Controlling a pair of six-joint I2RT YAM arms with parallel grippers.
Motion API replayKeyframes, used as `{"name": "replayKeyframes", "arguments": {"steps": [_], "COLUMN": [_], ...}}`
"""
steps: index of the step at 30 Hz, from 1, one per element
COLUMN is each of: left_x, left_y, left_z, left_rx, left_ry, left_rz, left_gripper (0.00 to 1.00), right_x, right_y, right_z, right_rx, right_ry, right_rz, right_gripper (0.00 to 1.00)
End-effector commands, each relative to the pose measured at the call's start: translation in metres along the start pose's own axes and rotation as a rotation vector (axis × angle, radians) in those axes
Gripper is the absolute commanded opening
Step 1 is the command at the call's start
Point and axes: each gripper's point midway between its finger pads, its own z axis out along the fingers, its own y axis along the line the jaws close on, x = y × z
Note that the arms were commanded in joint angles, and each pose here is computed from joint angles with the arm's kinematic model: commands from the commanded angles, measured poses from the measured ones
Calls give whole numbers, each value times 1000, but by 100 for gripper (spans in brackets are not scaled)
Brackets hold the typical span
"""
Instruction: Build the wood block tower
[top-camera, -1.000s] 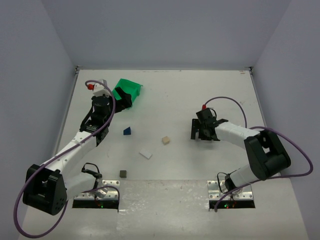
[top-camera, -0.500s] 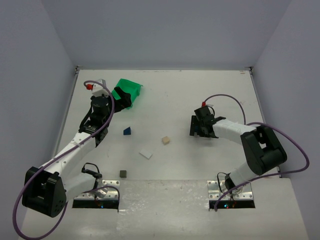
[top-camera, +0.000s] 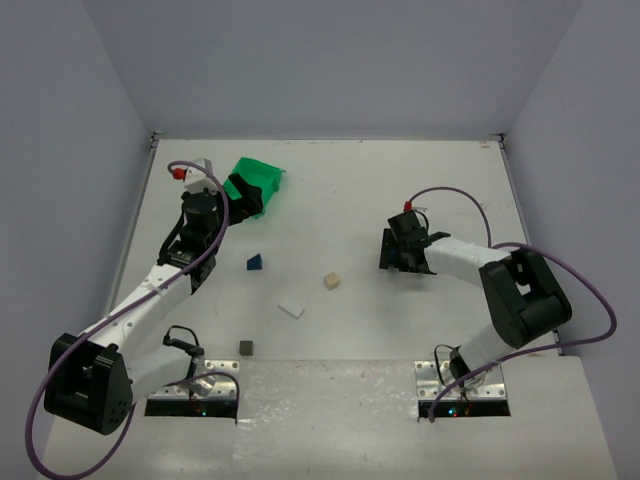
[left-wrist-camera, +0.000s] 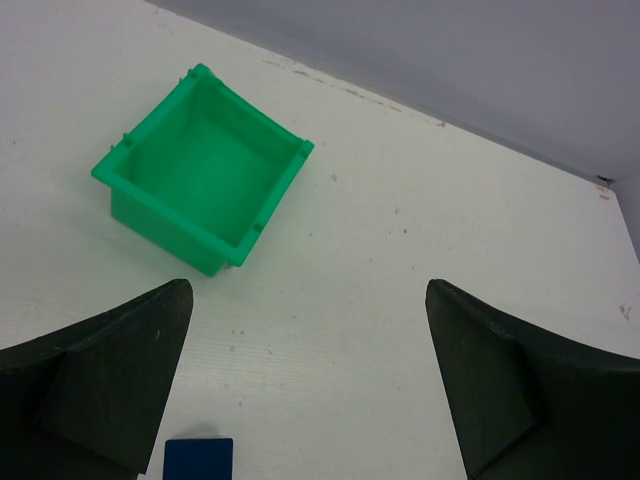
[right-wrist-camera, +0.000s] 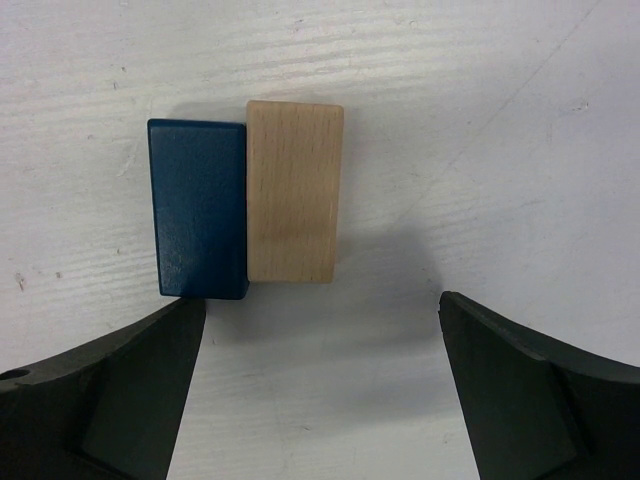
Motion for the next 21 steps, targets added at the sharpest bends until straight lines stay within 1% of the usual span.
{"name": "replayKeyframes", "arguments": {"steps": [1,15,21], "left_x": [-22,-22,-23], "left_y": [-18,-18,-18], "left_z": [-2,-3,-4], "left_rx": [55,54,56], "left_ry": [-64,-64,-66], "left_rz": [-14,-15,-14], "left_gripper": [100,100,100], "right_x": [-2,-2,-3], "right_y": [-8,-7,4], "right_z": [4,1,-12], "right_rx": [57,43,-46], "right_ry": [-2,-6,-20], "right_rz": [-4,-5,-16], "right_gripper": [99,99,99]}}
